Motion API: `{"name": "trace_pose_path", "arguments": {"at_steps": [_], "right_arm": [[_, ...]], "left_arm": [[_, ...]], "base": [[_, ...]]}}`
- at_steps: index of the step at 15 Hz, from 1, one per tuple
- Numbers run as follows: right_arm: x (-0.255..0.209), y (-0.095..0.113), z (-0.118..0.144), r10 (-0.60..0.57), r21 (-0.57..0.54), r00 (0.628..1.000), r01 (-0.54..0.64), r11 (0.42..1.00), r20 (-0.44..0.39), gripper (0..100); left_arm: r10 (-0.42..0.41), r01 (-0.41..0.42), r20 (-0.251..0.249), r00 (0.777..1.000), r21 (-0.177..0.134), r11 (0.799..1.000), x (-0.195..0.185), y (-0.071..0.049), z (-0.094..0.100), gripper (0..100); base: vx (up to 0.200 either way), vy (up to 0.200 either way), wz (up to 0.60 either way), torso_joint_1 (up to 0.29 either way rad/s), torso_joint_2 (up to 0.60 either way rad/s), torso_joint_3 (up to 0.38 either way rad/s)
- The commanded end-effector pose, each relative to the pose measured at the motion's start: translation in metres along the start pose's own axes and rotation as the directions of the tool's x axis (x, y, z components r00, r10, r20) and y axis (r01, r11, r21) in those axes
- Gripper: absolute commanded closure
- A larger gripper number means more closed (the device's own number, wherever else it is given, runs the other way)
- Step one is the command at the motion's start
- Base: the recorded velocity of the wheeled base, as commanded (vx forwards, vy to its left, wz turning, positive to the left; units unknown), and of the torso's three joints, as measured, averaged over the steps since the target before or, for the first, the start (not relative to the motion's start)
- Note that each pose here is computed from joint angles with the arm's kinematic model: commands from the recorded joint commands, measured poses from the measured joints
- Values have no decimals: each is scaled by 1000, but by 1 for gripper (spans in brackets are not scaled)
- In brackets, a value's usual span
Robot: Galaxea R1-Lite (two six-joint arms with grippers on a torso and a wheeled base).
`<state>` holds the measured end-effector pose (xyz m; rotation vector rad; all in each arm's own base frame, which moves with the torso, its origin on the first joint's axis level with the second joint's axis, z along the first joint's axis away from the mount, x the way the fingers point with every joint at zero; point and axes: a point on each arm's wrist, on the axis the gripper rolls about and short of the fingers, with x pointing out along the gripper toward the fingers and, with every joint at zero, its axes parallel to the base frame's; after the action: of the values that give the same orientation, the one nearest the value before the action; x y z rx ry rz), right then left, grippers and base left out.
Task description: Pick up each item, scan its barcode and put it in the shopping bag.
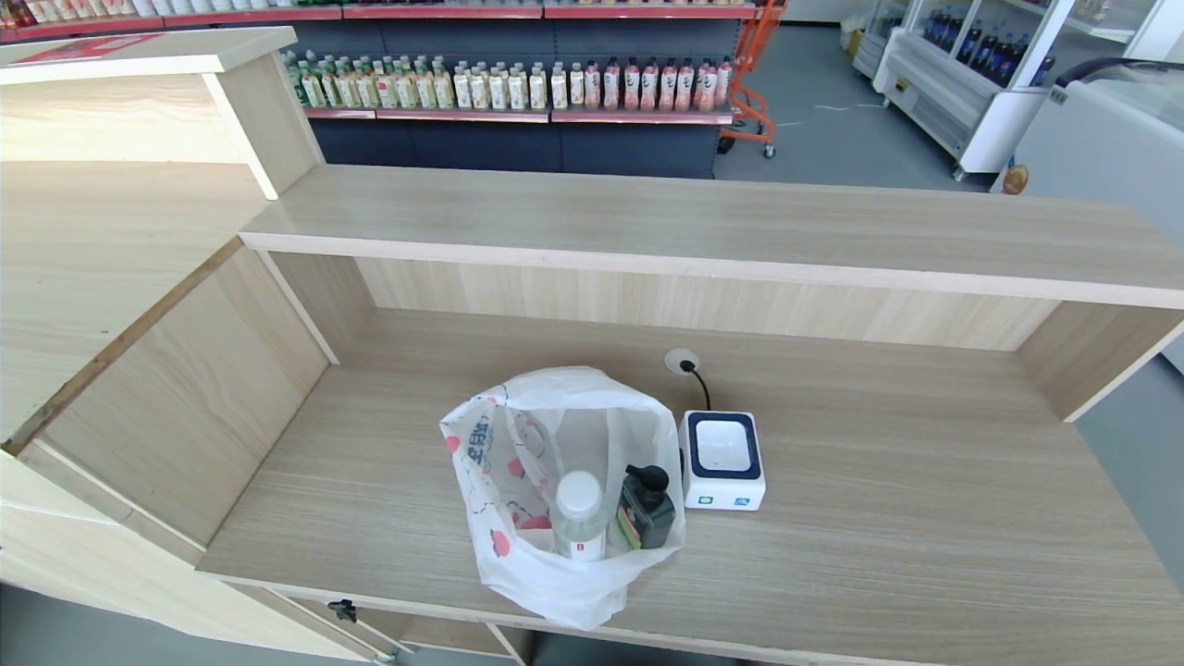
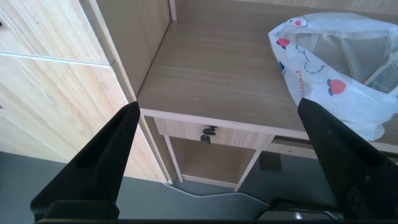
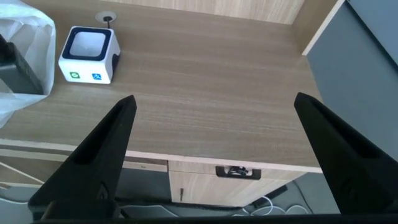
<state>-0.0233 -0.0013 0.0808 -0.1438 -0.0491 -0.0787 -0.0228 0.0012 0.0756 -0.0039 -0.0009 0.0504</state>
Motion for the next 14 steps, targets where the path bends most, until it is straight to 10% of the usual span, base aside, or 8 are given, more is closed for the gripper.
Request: {"name": "trace_pose_path", "arguments": {"at_steps": [1, 14], "right_arm": [[0, 0, 0, 2, 0, 1000, -2, 1000, -5, 0], [0, 0, 0, -9, -1, 1000, 9, 1000, -7, 0]], "left_arm": [[2, -2, 1, 1000, -1, 1000, 0, 0, 0, 0], [2, -2, 1, 1000, -1, 1000, 0, 0, 0, 0]], "base": [[0, 0, 0, 0, 0, 0], [0, 0, -46, 0, 0, 0]]}}
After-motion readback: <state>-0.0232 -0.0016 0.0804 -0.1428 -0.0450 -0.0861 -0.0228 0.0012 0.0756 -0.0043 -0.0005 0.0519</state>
